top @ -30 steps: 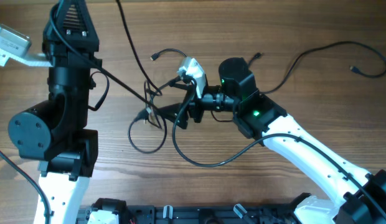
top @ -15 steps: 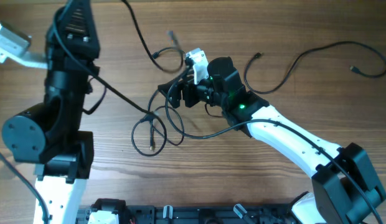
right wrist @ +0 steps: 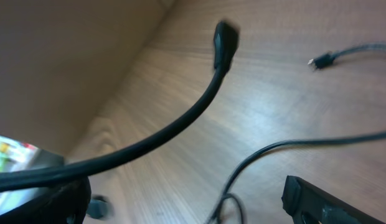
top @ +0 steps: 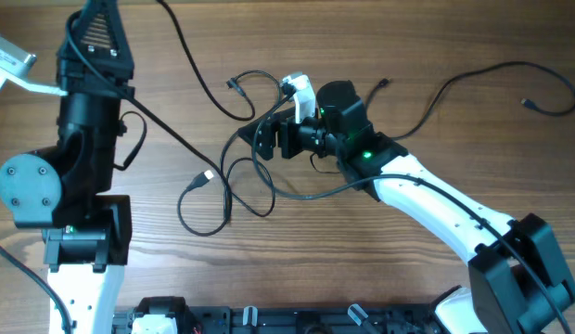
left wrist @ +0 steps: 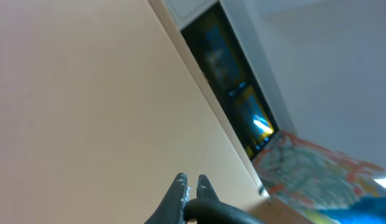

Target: Untangle cables

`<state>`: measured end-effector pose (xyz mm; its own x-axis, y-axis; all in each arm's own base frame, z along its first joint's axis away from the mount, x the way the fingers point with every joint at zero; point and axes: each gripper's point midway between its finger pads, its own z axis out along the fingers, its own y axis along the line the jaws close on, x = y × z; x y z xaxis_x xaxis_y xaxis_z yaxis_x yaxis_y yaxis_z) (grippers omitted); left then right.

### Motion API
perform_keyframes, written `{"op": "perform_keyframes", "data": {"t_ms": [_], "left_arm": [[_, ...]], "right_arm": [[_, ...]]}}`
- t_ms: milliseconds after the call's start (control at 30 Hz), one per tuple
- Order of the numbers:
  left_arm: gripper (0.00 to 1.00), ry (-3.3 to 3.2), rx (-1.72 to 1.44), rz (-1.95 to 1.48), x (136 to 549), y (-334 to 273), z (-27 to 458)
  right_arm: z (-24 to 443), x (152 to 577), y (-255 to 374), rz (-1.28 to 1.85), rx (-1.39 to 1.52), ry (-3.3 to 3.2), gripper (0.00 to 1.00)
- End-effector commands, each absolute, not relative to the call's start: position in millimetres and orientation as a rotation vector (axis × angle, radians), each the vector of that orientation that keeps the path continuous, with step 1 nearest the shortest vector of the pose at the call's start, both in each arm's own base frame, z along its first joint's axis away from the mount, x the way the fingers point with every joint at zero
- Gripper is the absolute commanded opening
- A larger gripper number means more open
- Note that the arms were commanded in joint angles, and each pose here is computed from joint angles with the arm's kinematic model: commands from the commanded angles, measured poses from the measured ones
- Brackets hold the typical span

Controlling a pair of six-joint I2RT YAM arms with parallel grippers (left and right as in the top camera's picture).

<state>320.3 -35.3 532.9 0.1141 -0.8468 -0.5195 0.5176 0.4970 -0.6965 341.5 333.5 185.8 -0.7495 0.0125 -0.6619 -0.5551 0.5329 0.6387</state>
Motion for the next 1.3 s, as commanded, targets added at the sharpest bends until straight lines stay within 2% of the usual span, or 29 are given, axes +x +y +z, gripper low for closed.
{"op": "perform_keyframes", "data": {"t_ms": [0, 100, 300, 533, 667, 733, 867, 933, 967, 1267], "left_arm": [[0.04, 1.009, -0.418, -1.001, 317, -19, 538], [0.04, 1.03, -0.391, -1.018, 317, -25, 537], [0.04, 1.098, -0.342, -1.056, 322, -39, 528], [0.04, 1.119, -0.303, -1.095, 325, -52, 525], [0.04, 1.121, -0.3, -1.107, 325, -56, 525], [0.04, 1.122, -0.299, -1.112, 324, -56, 526], [0.04, 1.115, -0.273, -1.121, 317, -59, 530], [0.04, 1.118, -0.254, -1.131, 314, -62, 531], [0.04, 1.122, -0.247, -1.134, 313, -63, 531], [0.04, 1.156, -0.194, -1.164, 310, -73, 528]], "right_arm": [[209, 340, 324, 1.502, -0.101, 2.255, 0.99], [214, 340, 316, 1.732, 0.273, 2.365, 1.0], [229, 341, 321, 1.945, 0.709, 2.381, 0.98], [238, 315, 352, 2.09, 0.929, 2.436, 0.89], [235, 318, 354, 2.055, 0.993, 2.409, 0.67], [226, 325, 350, 1.994, 1.065, 2.394, 0.5], [212, 339, 340, 1.866, 1.142, 2.337, 0.27], [211, 344, 337, 1.846, 1.152, 2.315, 0.09], [212, 346, 336, 1.84, 1.147, 2.307, 0.04], [223, 367, 318, 1.858, 1.093, 2.217, 0.04]]}}
